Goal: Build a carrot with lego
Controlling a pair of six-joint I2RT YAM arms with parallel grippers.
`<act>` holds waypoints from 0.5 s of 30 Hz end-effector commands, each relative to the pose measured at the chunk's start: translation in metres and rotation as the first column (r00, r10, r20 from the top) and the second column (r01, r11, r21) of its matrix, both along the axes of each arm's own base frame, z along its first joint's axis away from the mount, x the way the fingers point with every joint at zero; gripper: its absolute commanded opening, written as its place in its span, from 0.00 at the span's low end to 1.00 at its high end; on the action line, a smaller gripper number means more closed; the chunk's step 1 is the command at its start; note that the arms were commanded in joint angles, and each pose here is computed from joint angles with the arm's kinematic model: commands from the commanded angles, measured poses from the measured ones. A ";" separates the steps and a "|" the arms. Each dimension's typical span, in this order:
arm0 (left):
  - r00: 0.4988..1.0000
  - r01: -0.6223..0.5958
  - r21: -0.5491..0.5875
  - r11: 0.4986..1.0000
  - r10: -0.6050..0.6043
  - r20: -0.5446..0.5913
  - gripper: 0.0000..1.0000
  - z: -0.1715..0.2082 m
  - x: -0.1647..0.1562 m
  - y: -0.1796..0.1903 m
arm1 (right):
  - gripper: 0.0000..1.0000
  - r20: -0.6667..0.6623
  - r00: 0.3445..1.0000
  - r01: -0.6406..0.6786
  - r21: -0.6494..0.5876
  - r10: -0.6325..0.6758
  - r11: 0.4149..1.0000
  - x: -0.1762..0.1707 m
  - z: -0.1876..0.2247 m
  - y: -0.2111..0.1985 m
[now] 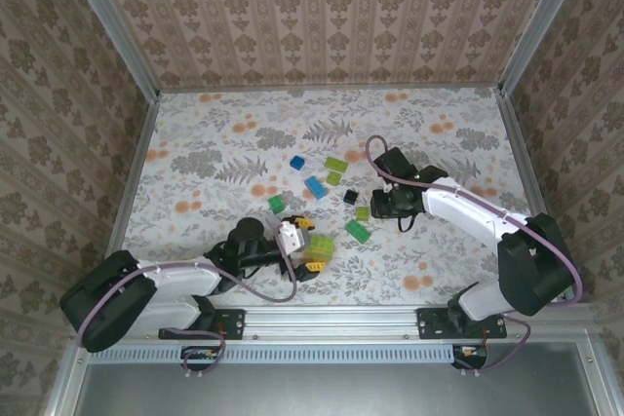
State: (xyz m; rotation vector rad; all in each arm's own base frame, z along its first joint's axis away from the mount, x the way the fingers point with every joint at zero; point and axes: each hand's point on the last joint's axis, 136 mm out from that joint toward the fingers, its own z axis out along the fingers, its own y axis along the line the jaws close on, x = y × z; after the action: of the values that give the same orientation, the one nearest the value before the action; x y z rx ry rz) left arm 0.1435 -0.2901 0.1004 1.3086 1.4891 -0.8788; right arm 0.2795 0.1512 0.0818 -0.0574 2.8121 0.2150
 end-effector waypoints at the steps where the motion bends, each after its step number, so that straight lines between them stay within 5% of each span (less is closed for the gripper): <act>1: 0.997 0.071 -0.052 0.996 -0.069 0.030 0.90 0.013 0.002 -0.009 | 0.29 -0.021 1.000 0.019 -0.025 -0.019 1.000 -0.002 0.002 0.001; 15: 0.991 0.137 -0.072 0.988 -0.136 0.015 0.80 0.013 0.002 -0.009 | 0.29 -0.029 1.000 0.005 -0.036 -0.006 0.999 -0.003 0.002 0.011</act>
State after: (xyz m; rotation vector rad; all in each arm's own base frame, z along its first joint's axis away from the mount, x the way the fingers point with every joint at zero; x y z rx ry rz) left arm 0.1456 -0.2930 0.0993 1.3437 1.4475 -0.9824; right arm 0.2764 0.1623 0.0788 -0.0642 2.8426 0.2020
